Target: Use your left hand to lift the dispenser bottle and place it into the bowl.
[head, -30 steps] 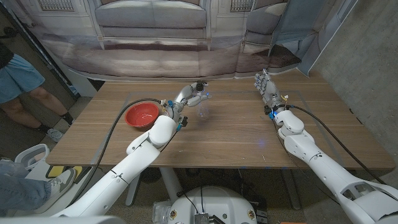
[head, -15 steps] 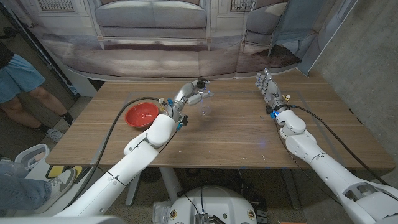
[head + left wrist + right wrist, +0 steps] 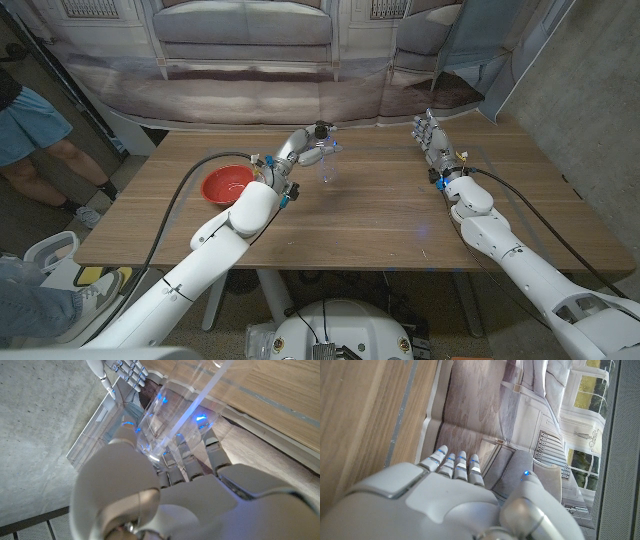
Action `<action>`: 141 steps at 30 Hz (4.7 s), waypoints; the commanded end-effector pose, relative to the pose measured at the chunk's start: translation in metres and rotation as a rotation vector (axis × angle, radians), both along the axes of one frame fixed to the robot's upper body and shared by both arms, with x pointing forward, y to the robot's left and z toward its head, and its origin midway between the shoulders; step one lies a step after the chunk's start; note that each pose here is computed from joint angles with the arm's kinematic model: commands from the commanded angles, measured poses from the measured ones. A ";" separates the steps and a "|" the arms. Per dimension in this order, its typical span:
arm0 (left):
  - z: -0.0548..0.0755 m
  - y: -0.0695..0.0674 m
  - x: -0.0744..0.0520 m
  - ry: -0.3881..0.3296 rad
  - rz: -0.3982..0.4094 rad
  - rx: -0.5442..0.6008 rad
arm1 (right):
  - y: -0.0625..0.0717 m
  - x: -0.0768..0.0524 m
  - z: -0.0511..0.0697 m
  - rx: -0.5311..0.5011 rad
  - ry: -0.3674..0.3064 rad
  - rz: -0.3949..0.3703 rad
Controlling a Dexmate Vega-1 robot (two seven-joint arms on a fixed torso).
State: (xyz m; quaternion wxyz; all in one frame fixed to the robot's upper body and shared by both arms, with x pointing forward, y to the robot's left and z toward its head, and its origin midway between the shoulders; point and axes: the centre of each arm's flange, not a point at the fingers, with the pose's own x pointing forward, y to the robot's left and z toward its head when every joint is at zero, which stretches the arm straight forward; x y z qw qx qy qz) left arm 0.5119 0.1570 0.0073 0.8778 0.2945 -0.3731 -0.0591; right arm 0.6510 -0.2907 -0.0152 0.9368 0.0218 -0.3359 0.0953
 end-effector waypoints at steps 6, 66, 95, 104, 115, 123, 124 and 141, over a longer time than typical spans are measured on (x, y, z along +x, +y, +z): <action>0.008 0.011 -0.018 -0.018 0.020 0.017 | -0.001 -0.002 0.000 -0.003 -0.002 -0.004; 0.010 0.066 -0.067 -0.048 0.104 -0.035 | 0.002 -0.006 0.005 -0.016 -0.001 -0.004; 0.015 0.097 -0.076 -0.029 0.177 -0.074 | 0.005 -0.001 0.008 -0.034 0.004 0.004; 0.018 0.108 -0.077 -0.019 0.195 -0.075 | 0.006 0.000 0.012 -0.039 0.002 0.009; 0.019 0.124 -0.076 -0.025 0.210 -0.097 | 0.009 0.001 0.013 -0.038 0.004 0.007; 0.018 0.140 -0.081 -0.049 0.246 -0.121 | 0.009 0.001 0.013 -0.040 0.005 0.000; 0.019 0.142 -0.081 -0.052 0.250 -0.125 | 0.010 0.001 0.013 -0.035 0.008 -0.001; 0.017 0.165 -0.094 -0.090 0.312 -0.149 | 0.016 0.001 0.016 -0.043 0.006 -0.002</action>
